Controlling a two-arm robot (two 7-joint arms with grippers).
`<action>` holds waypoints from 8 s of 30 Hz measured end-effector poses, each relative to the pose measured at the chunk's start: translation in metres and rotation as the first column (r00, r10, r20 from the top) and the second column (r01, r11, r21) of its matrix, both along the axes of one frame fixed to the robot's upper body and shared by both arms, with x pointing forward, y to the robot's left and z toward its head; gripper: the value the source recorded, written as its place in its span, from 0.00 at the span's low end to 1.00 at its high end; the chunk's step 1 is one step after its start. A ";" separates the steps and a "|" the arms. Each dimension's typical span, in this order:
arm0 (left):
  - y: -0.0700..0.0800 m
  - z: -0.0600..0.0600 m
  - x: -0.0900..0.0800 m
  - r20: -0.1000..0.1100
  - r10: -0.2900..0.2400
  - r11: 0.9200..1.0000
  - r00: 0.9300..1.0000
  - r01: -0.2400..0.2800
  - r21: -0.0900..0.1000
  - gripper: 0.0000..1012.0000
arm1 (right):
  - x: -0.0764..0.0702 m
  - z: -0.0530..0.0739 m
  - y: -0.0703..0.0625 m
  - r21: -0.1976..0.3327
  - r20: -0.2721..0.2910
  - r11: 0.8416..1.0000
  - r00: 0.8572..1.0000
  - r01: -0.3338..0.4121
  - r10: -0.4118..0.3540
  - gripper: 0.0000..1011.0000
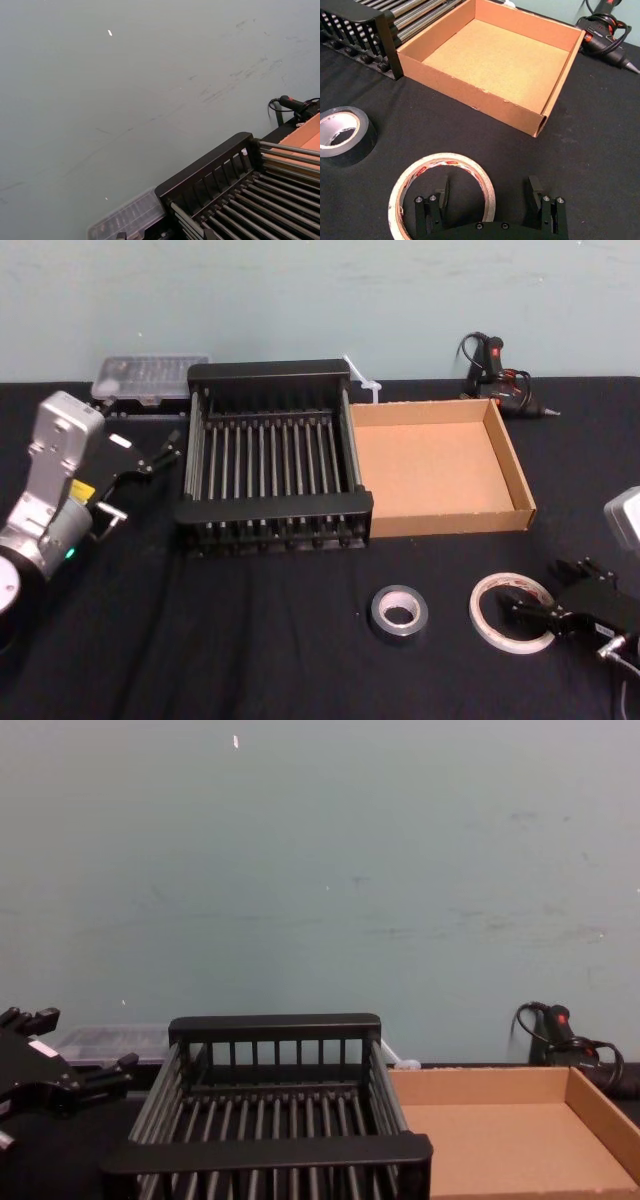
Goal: Pick up the white tape and place it into the black box , Pick up the silver tape and place it into the brown box.
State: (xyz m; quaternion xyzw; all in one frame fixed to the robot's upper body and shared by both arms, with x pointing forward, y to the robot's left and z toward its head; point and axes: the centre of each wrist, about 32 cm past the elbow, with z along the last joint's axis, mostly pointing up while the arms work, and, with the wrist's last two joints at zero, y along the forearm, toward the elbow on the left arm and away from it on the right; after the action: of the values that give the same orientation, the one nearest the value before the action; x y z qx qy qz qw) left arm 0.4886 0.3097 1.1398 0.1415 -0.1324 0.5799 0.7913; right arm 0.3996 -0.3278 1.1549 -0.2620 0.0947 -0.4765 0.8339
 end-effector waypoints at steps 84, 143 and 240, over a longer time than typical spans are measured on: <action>0.000 0.000 0.000 0.000 0.000 1.000 1.000 0.000 0.000 0.99 | 0.001 -0.003 0.001 0.002 -0.018 1.000 1.000 0.012 -0.012 0.09; 0.000 0.000 0.000 0.000 0.000 1.000 1.000 0.000 0.000 0.99 | 0.086 0.058 0.047 -0.005 0.259 0.996 0.962 -0.084 0.082 0.09; 0.000 0.000 0.000 0.000 0.000 1.000 1.000 0.000 0.000 0.99 | 0.162 0.076 0.147 0.021 0.313 0.955 0.909 -0.297 0.276 0.74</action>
State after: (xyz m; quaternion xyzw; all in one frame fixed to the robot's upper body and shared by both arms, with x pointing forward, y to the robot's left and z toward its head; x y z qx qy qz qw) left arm 0.4886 0.3097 1.1398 0.1415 -0.1324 0.5799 0.7913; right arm 0.5619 -0.1808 1.2312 -0.1672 -0.0593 -0.3803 0.9077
